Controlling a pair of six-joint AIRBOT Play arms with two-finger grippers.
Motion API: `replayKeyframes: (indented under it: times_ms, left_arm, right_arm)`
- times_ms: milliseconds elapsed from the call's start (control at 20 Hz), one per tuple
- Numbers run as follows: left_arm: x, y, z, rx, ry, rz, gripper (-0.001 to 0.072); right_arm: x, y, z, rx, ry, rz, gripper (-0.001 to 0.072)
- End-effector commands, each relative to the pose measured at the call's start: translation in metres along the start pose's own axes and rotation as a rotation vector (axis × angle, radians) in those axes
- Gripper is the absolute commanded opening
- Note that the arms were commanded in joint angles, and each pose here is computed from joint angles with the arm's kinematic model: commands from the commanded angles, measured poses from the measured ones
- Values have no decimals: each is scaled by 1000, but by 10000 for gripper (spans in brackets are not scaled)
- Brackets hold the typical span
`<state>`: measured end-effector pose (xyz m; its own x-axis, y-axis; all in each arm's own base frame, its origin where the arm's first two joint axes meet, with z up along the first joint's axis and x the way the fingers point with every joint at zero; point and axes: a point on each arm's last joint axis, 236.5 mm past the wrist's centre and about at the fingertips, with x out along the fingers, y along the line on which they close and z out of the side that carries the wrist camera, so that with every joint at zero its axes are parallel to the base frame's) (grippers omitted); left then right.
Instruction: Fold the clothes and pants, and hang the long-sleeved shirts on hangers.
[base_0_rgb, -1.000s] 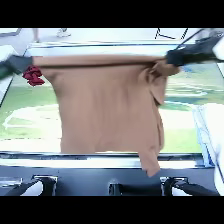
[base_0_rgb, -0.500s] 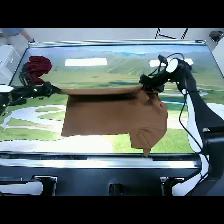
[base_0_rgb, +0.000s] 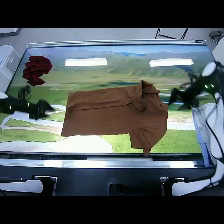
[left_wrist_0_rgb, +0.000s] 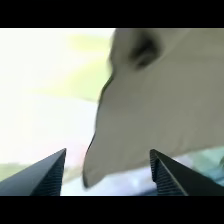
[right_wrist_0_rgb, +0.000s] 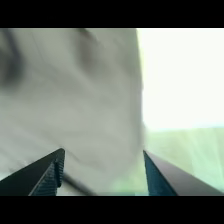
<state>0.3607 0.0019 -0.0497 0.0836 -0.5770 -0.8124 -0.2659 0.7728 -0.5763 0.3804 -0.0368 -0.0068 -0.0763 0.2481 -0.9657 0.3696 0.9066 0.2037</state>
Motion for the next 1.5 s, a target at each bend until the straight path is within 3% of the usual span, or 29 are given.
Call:
replayKeyframes:
  times_ms: [0,100,400,500,600,650,750,1000,1250,1300,1350,1400,1450]
  left_arm:
    - [36,30,-76,-76,195,-11,426]
    - [55,24,-82,-85,169,-84,427]
    - [75,7,-71,-93,114,-101,421]
    - [85,-4,-67,-86,101,-105,277]
    - [92,-13,-72,-55,122,-100,51]
    - [94,-16,-75,-42,133,-100,23]
    - [93,-19,-77,-34,141,-103,22]
    - [83,-27,-76,-9,118,-107,22]
    - [75,-33,-76,12,103,-112,22]
    - [73,-35,-78,16,108,-115,22]
    - [71,-37,-79,21,109,-117,22]
    - [69,-39,-78,27,101,-117,22]
    - [65,-41,-76,37,88,-117,22]
  right_arm:
    - [32,-45,-66,41,80,-31,570]
    - [46,-48,-91,1,113,-27,570]
    - [48,-41,-94,-2,110,6,568]
    - [48,-41,-91,4,95,7,568]
    - [49,-41,-84,23,65,4,569]
    - [52,-42,-79,26,44,5,570]
    - [65,-42,-65,51,-21,18,570]
    - [87,1,-45,143,9,350,566]
    - [117,-2,-53,143,105,332,536]
    - [120,1,-53,153,115,348,511]
    - [120,5,-54,156,123,364,394]
    - [117,10,-54,142,123,391,268]
    - [110,19,-58,108,137,427,43]
